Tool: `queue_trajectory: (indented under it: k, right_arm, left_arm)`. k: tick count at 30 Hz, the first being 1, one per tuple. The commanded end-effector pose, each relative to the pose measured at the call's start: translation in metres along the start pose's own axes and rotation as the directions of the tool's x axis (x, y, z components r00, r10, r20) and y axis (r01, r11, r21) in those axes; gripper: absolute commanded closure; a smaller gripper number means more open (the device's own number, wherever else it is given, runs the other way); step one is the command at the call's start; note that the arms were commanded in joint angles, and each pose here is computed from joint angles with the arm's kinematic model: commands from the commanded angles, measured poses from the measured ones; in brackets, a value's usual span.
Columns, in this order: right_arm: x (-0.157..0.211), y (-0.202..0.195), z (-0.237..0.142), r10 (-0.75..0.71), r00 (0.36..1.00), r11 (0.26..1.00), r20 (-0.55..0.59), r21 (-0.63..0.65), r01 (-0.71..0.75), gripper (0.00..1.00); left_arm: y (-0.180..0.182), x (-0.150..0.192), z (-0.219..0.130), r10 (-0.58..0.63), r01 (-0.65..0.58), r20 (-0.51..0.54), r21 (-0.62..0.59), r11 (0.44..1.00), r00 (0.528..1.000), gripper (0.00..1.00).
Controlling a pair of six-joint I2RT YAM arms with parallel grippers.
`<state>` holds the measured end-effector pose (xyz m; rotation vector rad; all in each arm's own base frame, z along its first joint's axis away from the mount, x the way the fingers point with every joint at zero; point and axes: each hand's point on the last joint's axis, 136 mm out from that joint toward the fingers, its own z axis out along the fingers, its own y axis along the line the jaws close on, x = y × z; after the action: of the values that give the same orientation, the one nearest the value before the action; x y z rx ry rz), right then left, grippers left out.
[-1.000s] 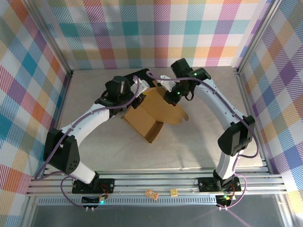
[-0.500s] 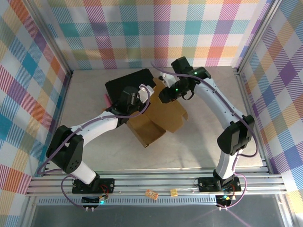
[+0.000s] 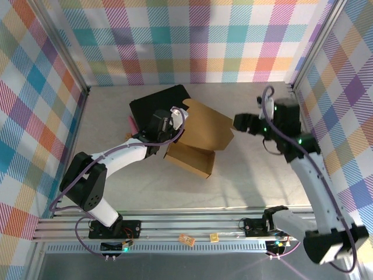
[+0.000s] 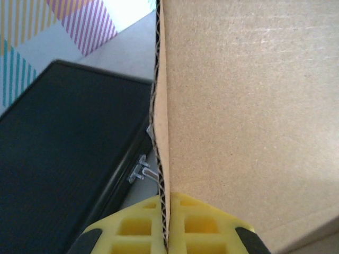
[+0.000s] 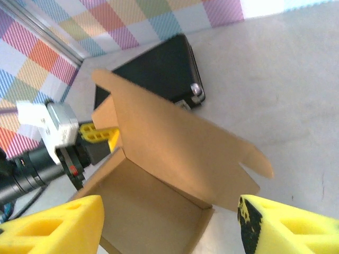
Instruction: Fold the paper box
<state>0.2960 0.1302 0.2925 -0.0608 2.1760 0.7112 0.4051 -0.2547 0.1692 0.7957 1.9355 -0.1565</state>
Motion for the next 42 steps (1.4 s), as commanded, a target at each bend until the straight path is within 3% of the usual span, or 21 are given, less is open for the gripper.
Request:
queue_trajectory:
  k: [1,5,9,12,22,32,37,42]
  right_arm:
    - [0.036,-0.027,0.026,0.103,0.995,0.995,0.001,0.013,-0.103,0.34]
    - [0.049,-0.038,0.054,0.054,0.998,0.998,0.030,-0.036,-0.053,0.33]
    - [0.067,-0.035,0.085,0.051,0.995,0.989,-0.084,-0.132,-0.062,0.37]
    - [0.078,-0.031,0.091,0.077,0.991,0.977,-0.107,-0.191,-0.097,0.38]
    - [0.120,-0.061,0.105,0.168,0.968,0.979,-0.186,-0.085,-0.186,0.37]
    - [0.124,-0.050,0.141,0.200,0.956,0.958,-0.216,-0.164,-0.237,0.39]
    - [0.135,-0.039,0.157,0.214,0.946,0.954,-0.244,-0.156,-0.256,0.46]
    - [0.136,-0.043,0.163,0.256,0.937,0.958,-0.236,-0.071,-0.279,0.67]
  left_arm:
    - [0.004,0.010,0.004,-0.009,0.008,-0.052,-0.023,1.000,0.999,1.00]
    - [0.005,0.019,0.007,0.006,-0.009,-0.096,-0.030,0.999,0.995,1.00]
    - [0.009,0.031,0.016,-0.018,0.010,-0.190,-0.040,0.999,0.982,1.00]
    - [0.012,0.038,0.020,-0.046,0.032,-0.245,-0.061,0.998,0.969,1.00]
    - [0.017,0.047,0.024,-0.090,0.065,-0.308,-0.092,0.994,0.947,1.00]
    - [0.016,0.050,0.026,-0.110,0.083,-0.342,-0.093,0.992,0.933,1.00]
    - [0.015,0.056,0.027,-0.124,0.094,-0.379,-0.097,0.991,0.917,1.00]
    - [0.015,0.055,0.028,-0.145,0.114,-0.384,-0.103,0.988,0.912,1.00]
